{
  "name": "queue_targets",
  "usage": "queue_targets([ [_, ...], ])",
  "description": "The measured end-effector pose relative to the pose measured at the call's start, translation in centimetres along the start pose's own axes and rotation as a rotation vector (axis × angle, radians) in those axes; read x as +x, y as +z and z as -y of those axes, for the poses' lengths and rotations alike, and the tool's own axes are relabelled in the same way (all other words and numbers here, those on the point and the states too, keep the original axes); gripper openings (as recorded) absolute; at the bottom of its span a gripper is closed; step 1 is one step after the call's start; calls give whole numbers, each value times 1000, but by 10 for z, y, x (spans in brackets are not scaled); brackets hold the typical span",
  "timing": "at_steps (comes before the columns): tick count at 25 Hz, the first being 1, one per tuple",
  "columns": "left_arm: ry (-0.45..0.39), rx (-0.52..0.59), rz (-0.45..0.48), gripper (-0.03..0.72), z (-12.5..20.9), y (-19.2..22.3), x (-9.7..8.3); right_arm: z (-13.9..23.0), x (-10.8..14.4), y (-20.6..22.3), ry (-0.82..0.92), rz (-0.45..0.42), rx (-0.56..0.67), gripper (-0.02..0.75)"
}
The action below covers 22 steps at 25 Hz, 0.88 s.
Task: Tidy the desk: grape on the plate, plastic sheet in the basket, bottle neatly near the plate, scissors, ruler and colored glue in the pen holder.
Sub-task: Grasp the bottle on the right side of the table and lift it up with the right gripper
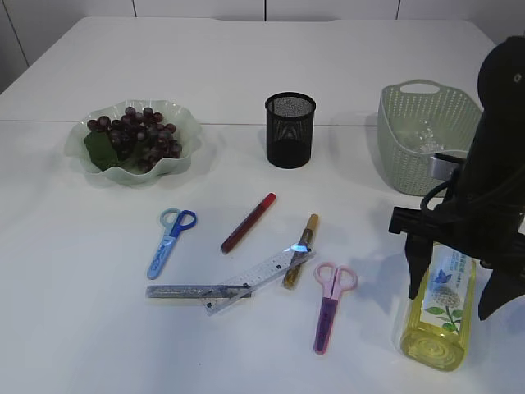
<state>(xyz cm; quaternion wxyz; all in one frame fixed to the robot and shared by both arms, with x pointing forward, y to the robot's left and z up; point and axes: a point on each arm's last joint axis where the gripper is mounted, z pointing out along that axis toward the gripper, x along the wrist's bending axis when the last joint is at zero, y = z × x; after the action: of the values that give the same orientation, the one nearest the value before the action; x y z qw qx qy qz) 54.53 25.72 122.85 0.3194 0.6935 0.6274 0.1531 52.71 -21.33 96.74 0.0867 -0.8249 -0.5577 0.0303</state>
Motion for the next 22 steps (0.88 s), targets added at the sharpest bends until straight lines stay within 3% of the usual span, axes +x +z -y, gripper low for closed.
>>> queue_targets([
  [22, 0, 0, -1, 379, 0, 0, 0, -3, 1, 13, 22, 36, 42, 595],
])
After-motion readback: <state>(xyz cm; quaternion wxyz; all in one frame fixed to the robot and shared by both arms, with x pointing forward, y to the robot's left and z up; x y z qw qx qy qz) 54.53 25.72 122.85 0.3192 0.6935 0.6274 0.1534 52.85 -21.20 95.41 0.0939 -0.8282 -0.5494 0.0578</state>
